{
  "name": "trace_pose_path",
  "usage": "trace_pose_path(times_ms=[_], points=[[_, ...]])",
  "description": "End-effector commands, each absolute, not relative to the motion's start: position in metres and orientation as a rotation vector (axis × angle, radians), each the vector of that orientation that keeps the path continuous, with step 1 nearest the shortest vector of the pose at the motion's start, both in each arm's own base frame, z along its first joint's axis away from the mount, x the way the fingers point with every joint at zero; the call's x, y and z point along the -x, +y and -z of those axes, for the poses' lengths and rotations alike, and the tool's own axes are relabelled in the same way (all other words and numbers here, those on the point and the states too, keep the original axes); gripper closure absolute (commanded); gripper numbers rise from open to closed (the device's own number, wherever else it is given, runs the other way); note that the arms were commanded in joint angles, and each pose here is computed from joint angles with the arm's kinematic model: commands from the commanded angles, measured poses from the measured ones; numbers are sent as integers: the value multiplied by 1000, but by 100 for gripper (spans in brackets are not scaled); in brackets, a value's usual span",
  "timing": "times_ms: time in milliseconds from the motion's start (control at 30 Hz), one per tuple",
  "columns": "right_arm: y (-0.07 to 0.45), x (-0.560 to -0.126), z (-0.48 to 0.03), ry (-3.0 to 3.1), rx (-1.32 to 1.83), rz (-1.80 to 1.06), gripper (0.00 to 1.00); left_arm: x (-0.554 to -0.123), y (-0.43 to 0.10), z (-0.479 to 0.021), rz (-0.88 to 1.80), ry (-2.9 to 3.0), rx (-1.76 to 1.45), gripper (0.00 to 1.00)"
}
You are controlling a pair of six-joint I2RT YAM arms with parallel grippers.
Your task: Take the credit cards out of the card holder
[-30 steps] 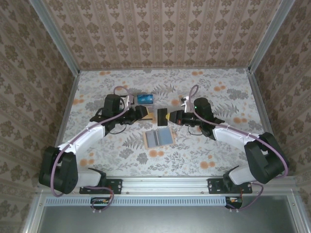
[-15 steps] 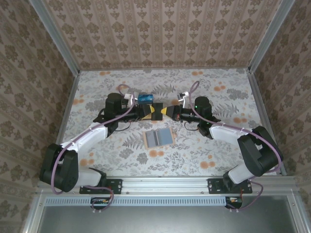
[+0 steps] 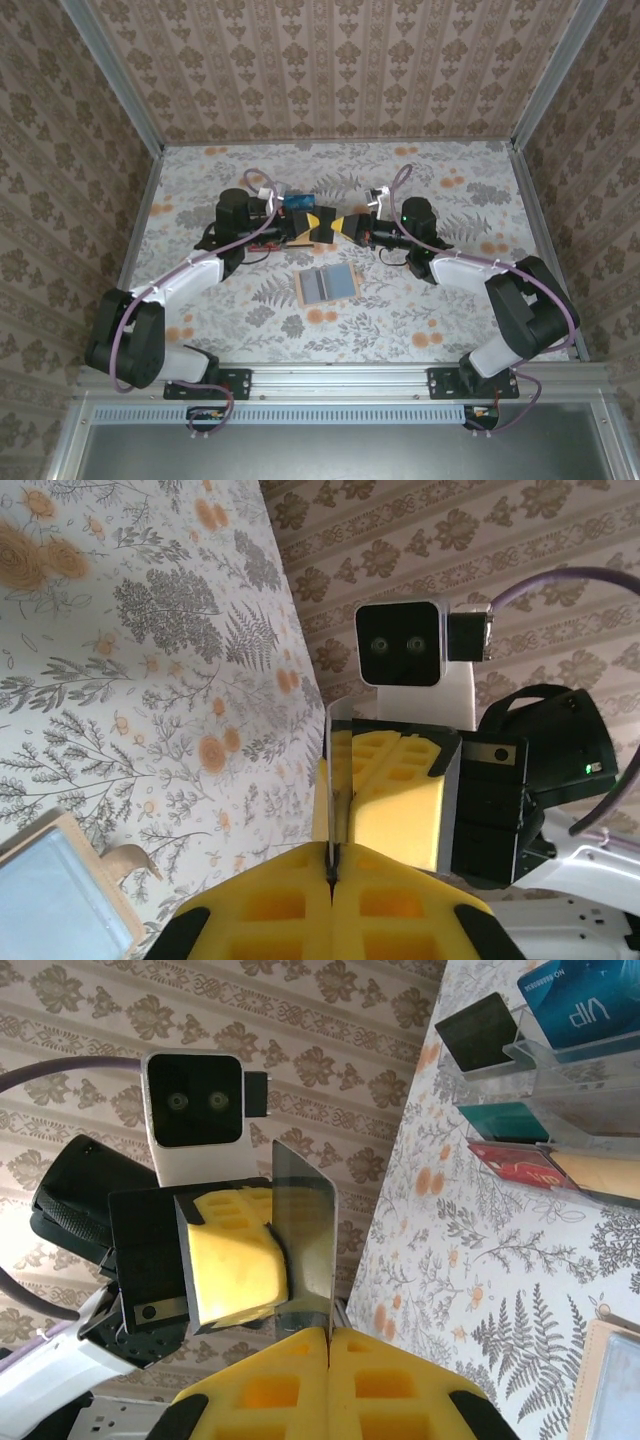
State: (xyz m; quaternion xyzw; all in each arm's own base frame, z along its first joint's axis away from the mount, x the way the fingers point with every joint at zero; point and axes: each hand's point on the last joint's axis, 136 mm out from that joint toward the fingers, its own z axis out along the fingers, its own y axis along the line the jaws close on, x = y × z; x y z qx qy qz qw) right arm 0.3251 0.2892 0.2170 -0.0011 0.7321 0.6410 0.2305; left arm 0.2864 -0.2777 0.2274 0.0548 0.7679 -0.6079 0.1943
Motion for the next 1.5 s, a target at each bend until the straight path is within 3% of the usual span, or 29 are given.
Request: trace_pose_path(times_ms=[0, 67, 200, 333, 400, 700, 867, 1467], points=[[296, -326, -227, 1984, 65, -1788, 92, -293, -273, -238, 1725, 2101, -168, 100], [295, -328, -223, 2004, 53, -1775, 83, -296, -268, -237, 1706, 2103, -163, 100], [288, -334, -198, 2137, -1, -1632, 51, -302, -252, -233, 1569, 2154, -191, 100], [270, -336, -180, 2230, -18, -1407, 29, -307, -226, -225, 1215, 2276, -302, 100], [262, -337, -173, 2264, -22, -1328, 23, -310, -216, -227, 1068, 2311, -381, 100], [248, -332, -154, 2334, -24, -1203, 7, -354, -155, -217, 355, 2378, -577, 100], [245, -327, -156, 2335, -2, -1182, 1, -374, -140, -199, 141, 2345, -824, 100], [256, -314, -168, 2334, 28, -1269, 0, -384, -136, -161, 4, 2105, -1746, 100]])
